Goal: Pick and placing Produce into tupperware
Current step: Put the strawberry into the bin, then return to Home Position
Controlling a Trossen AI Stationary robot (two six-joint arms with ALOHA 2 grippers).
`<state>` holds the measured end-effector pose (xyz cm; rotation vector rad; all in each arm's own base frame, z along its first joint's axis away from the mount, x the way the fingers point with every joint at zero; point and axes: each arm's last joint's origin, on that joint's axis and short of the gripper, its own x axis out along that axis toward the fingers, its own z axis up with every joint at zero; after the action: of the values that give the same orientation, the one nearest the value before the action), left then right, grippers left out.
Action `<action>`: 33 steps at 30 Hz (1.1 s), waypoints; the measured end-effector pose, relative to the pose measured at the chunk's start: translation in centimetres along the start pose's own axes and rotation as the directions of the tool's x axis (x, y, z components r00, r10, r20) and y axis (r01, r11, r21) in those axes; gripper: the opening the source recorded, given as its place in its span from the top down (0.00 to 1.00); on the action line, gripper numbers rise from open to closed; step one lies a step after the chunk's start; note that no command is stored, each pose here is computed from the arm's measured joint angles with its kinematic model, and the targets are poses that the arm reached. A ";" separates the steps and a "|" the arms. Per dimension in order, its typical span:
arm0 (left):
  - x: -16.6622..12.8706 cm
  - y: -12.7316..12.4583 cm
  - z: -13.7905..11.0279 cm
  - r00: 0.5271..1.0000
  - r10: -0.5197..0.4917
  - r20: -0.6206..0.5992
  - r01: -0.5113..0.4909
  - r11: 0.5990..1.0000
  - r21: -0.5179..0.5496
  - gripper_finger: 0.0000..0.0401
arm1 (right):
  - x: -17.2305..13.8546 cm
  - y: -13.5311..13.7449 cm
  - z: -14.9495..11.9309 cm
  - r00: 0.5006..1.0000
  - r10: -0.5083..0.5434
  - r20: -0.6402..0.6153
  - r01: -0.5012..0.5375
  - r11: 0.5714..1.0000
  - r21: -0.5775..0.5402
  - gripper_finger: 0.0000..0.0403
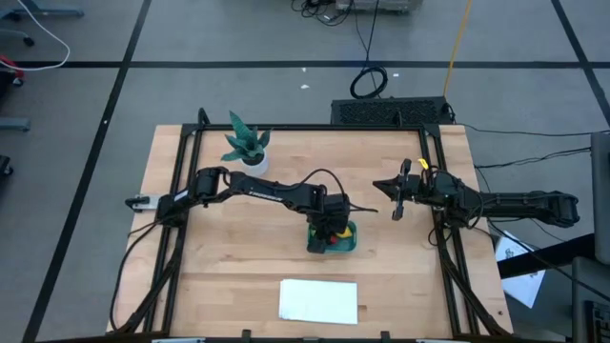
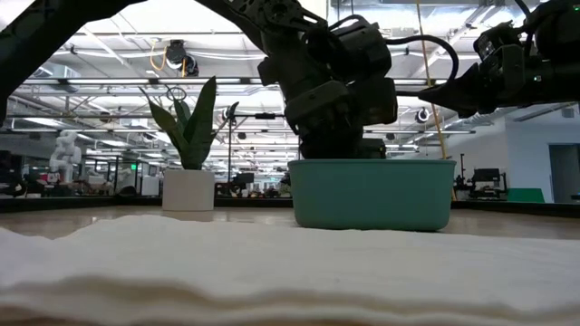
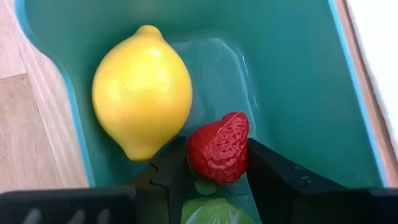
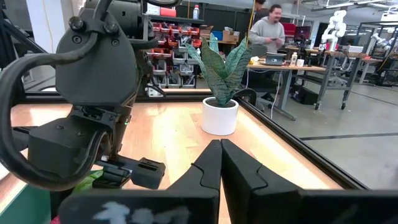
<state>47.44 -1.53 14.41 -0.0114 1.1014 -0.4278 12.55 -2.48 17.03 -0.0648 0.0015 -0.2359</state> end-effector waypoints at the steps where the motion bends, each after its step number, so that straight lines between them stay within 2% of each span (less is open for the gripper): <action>1: 0.0 0.0 0.0 1.000 0.000 -0.001 0.000 1.000 0.000 0.63 | 0.0 0.0 0.0 1.000 0.000 0.000 0.000 1.000 0.000 1.00; 10: 0.1 -0.1 -0.2 1.000 -0.018 -0.011 0.018 1.000 0.006 0.53 | 0.0 0.0 0.0 1.000 0.000 0.000 0.000 1.000 -0.002 1.00; 25: -1.3 -0.1 1.0 1.000 -0.014 -0.006 0.014 1.000 0.019 0.53 | 0.0 0.0 0.0 1.000 0.000 -0.001 0.000 1.000 -0.003 1.00; 33: -3.2 -0.3 1.8 0.994 0.071 -0.083 -0.069 0.997 0.029 0.53 | 0.0 0.0 0.0 1.000 0.000 -0.001 0.000 1.000 -0.003 1.00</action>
<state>47.72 -1.07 18.09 0.0681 1.1749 -0.3825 12.55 -2.48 17.02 -0.0681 0.0025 -0.2358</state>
